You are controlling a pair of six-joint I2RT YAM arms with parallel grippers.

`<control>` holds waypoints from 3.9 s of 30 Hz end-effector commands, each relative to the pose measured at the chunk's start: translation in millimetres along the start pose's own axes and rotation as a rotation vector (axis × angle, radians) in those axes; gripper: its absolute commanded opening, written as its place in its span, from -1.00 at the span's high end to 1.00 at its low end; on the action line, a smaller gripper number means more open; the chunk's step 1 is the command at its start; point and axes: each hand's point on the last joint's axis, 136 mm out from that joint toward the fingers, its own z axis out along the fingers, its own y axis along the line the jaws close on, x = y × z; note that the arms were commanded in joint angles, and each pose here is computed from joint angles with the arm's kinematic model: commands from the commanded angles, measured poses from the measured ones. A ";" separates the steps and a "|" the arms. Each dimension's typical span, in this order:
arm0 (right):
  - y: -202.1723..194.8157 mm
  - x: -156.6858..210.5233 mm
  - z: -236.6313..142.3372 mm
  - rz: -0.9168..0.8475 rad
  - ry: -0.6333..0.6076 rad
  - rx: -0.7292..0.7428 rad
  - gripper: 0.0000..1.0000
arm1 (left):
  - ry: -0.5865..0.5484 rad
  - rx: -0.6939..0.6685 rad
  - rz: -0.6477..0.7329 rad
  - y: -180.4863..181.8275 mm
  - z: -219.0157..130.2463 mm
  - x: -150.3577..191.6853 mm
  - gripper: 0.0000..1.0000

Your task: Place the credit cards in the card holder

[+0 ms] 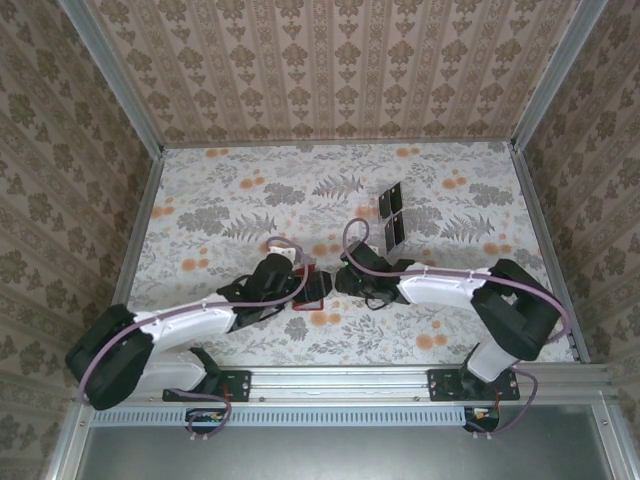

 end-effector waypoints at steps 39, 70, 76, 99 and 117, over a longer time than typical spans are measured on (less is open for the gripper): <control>18.9 11.5 29.3 -0.019 0.067 -0.017 1.00 | 0.278 -0.497 0.192 96.7 -15.0 45.3 -1.00; 22.0 17.8 23.6 -0.026 0.079 -0.035 1.00 | 0.297 -0.549 0.132 120.5 -15.7 67.4 -1.00; 4.7 7.9 13.7 0.036 0.030 -0.037 1.00 | 0.333 -0.580 0.118 131.2 -15.6 79.5 -1.00; 24.7 9.7 16.3 -0.171 0.025 0.089 0.01 | 0.335 -0.567 0.100 134.6 -16.4 87.5 -1.00; -2.0 1.9 -16.5 -0.083 -0.038 0.066 0.17 | 0.314 -0.534 0.115 120.8 -17.7 74.3 -1.00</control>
